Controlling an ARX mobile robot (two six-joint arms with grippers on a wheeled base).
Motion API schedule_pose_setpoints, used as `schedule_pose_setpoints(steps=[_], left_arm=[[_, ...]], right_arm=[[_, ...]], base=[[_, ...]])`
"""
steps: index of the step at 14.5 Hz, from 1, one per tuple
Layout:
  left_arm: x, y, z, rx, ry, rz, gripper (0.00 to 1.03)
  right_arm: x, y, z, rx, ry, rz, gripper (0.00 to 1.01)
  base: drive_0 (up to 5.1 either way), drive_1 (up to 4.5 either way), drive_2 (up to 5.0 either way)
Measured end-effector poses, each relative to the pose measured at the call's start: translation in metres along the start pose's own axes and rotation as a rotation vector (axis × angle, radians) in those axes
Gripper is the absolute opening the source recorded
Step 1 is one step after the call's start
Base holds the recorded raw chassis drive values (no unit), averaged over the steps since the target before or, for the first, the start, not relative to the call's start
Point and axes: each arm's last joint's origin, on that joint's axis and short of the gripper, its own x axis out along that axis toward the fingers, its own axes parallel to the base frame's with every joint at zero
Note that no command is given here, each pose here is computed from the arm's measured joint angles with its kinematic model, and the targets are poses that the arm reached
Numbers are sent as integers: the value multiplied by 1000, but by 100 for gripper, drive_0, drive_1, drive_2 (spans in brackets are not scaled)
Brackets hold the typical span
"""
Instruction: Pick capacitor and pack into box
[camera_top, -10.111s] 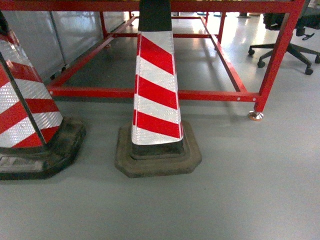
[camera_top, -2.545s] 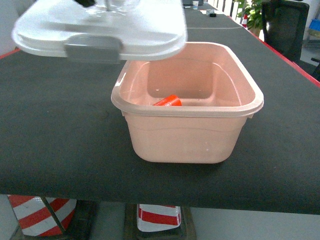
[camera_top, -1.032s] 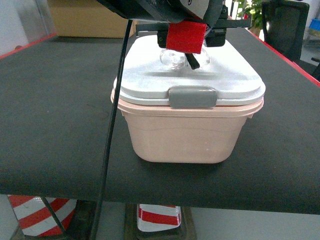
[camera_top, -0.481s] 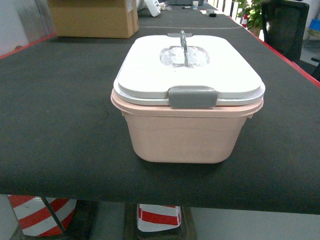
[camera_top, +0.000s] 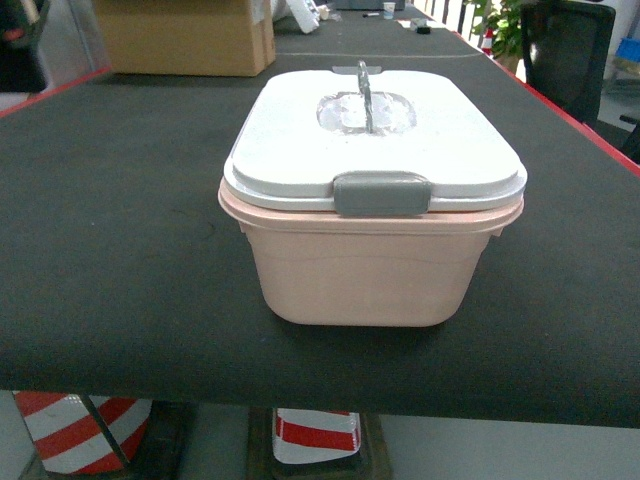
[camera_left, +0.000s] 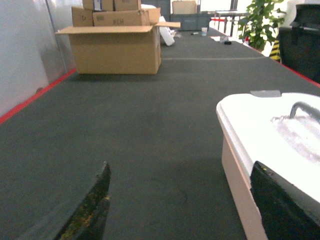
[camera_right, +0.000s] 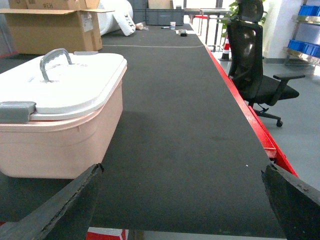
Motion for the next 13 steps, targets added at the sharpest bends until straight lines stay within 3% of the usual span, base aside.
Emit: schedule_pose_setpoints(steps=[3,7,9,10,11,13], left_arm=[[-13,8,-7,-4,7,10,66],[-43,22,-31,-12,34,0,27],[-49,25,-33,-13,27,1,18],[-55,28,-35,-15,20,8,7],[-62,31,-39,-17,23,13,2],[-75,35,-47,-17,33,-2,2]], right_arm=[[0,0,0,0,0,0,98],[0,0,0,0,0,0,98],[0,0,0,0,-1,0,98],[0,0,0,0,-1,0,98],[0,0,0,0,0,0,98],[0,0,0,0,0,0,98]], base=[[0,0,0],[0,0,0],[0,0,0],[0,0,0],[0,0,0],[0,0,0]])
